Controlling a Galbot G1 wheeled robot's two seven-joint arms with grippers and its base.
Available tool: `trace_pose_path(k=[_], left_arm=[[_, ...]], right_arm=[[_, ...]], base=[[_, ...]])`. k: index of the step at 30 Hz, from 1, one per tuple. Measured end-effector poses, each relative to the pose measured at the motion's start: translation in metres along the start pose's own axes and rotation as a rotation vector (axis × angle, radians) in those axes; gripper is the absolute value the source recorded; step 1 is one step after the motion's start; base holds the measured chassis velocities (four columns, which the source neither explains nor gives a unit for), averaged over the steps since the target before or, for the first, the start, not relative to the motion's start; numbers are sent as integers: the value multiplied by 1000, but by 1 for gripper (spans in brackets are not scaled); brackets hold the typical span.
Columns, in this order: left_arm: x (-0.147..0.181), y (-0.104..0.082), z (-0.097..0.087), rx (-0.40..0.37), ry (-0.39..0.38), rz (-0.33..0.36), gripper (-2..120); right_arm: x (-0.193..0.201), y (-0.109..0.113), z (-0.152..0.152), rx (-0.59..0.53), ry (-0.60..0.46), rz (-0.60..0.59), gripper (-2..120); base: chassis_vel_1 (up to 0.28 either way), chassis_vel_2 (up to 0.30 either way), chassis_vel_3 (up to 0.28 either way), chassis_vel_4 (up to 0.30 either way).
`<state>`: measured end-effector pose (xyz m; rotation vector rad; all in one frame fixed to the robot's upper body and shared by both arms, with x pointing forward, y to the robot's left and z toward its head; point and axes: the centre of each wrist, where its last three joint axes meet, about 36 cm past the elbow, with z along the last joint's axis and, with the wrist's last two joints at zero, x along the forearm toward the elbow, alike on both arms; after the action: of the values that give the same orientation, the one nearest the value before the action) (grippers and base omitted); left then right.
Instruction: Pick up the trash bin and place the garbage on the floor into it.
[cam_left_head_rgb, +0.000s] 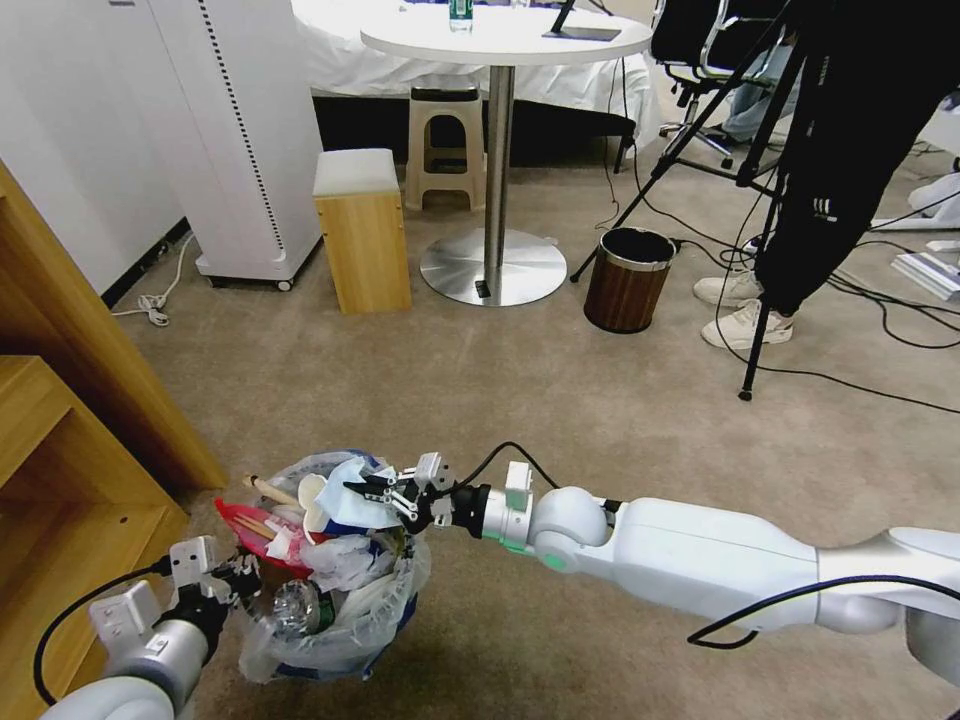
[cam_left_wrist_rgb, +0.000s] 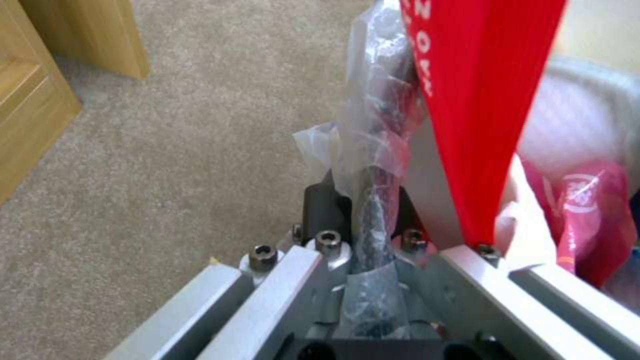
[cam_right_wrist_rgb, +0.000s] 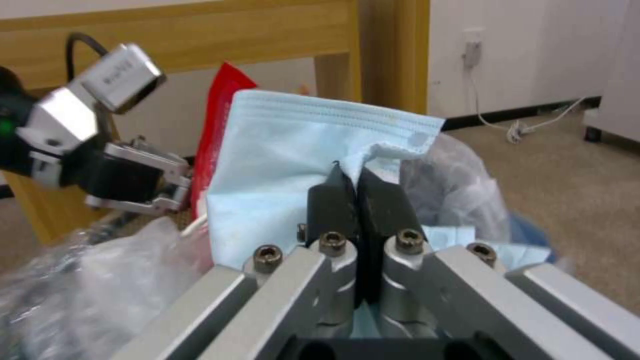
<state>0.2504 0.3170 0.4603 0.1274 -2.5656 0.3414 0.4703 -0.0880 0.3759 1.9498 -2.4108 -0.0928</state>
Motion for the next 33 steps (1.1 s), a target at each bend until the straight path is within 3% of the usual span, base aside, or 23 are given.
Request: trace_pose_path(k=[13,22,30,33], left_arm=[[4,-2,-3,-7,-3,5,0],[2,1,-4,-1,-3,3,0],[2,1,-4,5,1,12,0],[-2,5,-1,7,10,-12,0]], right_arm=[[-23,33,16,-66,31,-61,0],[-14,39,22,-85,49,-53,0],[-6,42,24,-89,54,-27,24],[-3,40,20,-88,42,-13,41]], base=[[0,0,0,0],[0,0,0,0],[0,0,0,0],[0,0,0,0]])
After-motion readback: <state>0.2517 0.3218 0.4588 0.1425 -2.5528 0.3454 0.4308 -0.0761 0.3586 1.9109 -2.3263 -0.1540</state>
